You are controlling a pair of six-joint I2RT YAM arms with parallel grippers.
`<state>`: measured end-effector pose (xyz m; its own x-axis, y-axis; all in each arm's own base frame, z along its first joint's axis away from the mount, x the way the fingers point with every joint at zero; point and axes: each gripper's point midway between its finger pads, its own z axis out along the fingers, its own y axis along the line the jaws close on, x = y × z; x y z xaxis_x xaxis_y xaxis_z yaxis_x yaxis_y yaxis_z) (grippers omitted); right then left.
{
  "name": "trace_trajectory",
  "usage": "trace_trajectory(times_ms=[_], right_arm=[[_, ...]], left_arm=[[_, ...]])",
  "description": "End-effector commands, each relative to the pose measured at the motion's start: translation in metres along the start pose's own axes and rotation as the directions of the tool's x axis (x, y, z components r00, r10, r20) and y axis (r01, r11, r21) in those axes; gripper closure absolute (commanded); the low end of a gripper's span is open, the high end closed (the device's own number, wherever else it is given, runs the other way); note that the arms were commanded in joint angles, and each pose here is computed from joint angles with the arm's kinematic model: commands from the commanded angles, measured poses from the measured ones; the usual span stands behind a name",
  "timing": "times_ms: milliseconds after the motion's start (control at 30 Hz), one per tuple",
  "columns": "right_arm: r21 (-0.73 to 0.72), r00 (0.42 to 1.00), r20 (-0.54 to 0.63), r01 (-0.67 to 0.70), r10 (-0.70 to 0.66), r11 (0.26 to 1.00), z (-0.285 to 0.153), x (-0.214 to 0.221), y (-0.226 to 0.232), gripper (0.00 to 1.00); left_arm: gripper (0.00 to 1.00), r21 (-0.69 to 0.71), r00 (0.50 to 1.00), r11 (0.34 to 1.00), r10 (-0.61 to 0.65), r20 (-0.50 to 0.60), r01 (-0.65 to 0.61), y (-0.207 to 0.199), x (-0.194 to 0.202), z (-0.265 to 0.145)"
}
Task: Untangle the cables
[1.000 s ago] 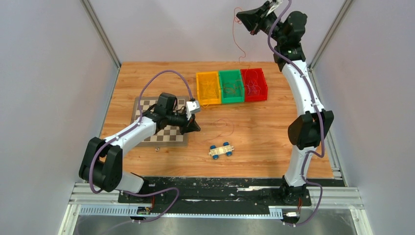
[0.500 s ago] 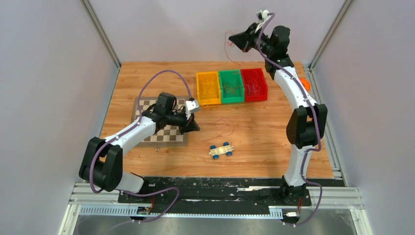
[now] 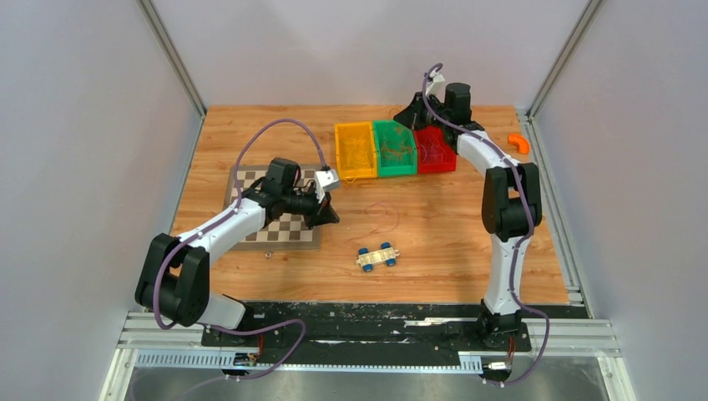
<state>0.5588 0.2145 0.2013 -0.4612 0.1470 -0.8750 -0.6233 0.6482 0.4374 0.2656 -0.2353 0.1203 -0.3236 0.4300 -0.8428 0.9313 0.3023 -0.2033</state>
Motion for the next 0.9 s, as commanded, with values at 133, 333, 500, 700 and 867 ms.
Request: trace_trajectory(times_ms=[133, 333, 500, 700, 867], right_arm=[[0.126, 0.985, -0.076, 0.166, -0.157, 0.978, 0.043, 0.027, -0.041, 1.00], [0.180, 0.965, -0.187, 0.217, -0.184, 0.959, 0.045, 0.054, -0.045, 0.78], [0.095, 0.970, -0.137, 0.216, -0.202, 0.972, 0.024, 0.010, -0.002, 0.49], [-0.030, 0.957, -0.140, 0.252, -0.253, 0.967, -0.031, -0.016, 0.057, 0.21], [-0.101, 0.940, -0.219, 0.244, -0.261, 0.965, -0.084, 0.014, 0.086, 0.08]], left_arm=[[1.00, -0.023, 1.000, 1.000, -0.017, 0.005, 0.017, 0.008, -0.010, -0.002], [1.00, -0.019, 1.000, 1.000, -0.023, -0.013, 0.022, 0.009, -0.009, -0.002], [1.00, -0.022, 1.000, 0.999, -0.026, -0.011, 0.026, 0.011, -0.012, -0.002], [1.00, -0.056, 0.999, 0.998, -0.037, -0.005, 0.037, 0.021, -0.026, 0.005], [0.95, -0.044, 0.999, 0.999, -0.029, -0.019, 0.028, 0.021, -0.051, 0.041]])
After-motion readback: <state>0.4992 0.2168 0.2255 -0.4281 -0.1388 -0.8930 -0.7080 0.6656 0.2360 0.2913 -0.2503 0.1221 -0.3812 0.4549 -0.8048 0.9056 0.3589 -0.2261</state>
